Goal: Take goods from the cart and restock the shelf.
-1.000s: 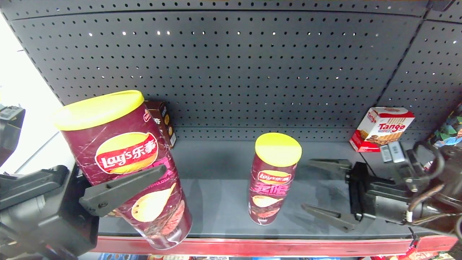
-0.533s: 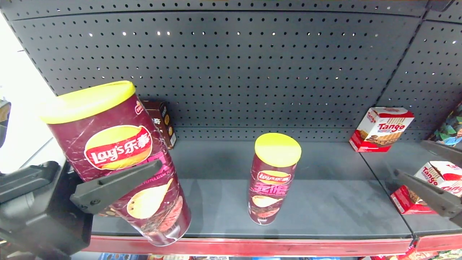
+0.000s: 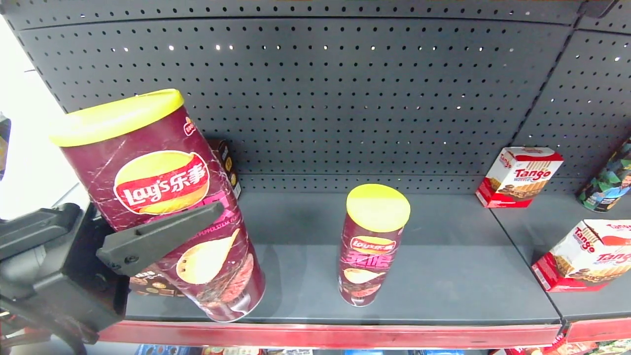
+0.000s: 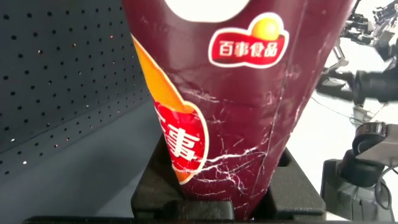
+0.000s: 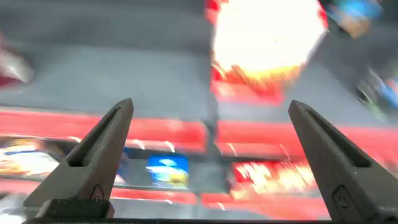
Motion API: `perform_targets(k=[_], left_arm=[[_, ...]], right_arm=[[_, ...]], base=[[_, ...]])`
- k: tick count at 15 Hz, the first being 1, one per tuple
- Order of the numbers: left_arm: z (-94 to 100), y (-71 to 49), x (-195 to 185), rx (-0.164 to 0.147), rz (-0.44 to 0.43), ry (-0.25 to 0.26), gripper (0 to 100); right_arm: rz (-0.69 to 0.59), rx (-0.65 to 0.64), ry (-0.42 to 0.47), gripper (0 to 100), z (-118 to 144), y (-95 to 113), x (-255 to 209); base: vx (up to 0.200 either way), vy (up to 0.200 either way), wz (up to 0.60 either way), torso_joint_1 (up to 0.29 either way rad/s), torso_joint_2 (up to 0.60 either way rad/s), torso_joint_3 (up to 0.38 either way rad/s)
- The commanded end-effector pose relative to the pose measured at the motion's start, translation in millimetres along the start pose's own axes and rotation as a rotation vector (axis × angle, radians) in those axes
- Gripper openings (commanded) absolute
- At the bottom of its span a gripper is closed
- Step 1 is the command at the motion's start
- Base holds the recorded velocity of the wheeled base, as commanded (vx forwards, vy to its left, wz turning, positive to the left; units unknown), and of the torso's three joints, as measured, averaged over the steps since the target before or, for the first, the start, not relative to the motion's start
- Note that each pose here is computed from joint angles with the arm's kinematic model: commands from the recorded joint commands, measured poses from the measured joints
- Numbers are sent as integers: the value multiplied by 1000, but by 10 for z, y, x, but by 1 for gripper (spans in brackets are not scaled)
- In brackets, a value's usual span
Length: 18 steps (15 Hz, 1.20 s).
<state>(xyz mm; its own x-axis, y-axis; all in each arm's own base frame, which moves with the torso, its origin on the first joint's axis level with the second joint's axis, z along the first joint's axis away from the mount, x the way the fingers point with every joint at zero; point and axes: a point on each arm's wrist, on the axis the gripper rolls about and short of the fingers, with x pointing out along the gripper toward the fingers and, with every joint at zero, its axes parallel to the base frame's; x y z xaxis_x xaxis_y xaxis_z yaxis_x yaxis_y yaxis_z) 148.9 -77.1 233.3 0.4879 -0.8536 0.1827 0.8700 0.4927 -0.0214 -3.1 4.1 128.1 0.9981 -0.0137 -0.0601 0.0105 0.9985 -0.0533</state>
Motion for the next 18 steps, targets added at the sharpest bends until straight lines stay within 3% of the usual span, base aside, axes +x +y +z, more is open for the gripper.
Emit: perform_targets(k=[1, 4, 5, 6, 9, 13, 16, 18], left_arm=[[-10, 4, 2, -3, 1, 4, 0], [-83, -2, -30, -10, 7, 24, 0], [-108, -12, -40, -10, 4, 32, 0], [-142, -42, -39, -3, -16, 42, 0], [-118, -109, -80, -4, -33, 34, 0], [-86, -105, -11, 0, -47, 31, 0], [-165, -79, 9, -38, -59, 86, 0], [-182, -57, 58, -45, -93, 101, 0]], right_arm=[[-198, 21, -31, 100, -435, 2, -89], [-287, 84, -10, 100, -461, -16, -93], [-258, 57, -8, 100, -460, -10, -92], [-74, -16, -5, 100, -464, 31, -85], [-138, 33, 33, 100, -501, 19, -85], [-166, 68, 41, 100, -513, 14, -88], [-166, 68, 41, 100, -513, 14, -88], [-166, 68, 41, 100, -513, 14, -88]], base=[[0, 0, 0, 0, 0, 0], [0, 0, 0, 0, 0, 0], [0, 0, 0, 0, 0, 0], [0, 0, 0, 0, 0, 0], [0, 0, 0, 0, 0, 0], [0, 0, 0, 0, 0, 0], [0, 0, 0, 0, 0, 0], [0, 0, 0, 0, 0, 0]])
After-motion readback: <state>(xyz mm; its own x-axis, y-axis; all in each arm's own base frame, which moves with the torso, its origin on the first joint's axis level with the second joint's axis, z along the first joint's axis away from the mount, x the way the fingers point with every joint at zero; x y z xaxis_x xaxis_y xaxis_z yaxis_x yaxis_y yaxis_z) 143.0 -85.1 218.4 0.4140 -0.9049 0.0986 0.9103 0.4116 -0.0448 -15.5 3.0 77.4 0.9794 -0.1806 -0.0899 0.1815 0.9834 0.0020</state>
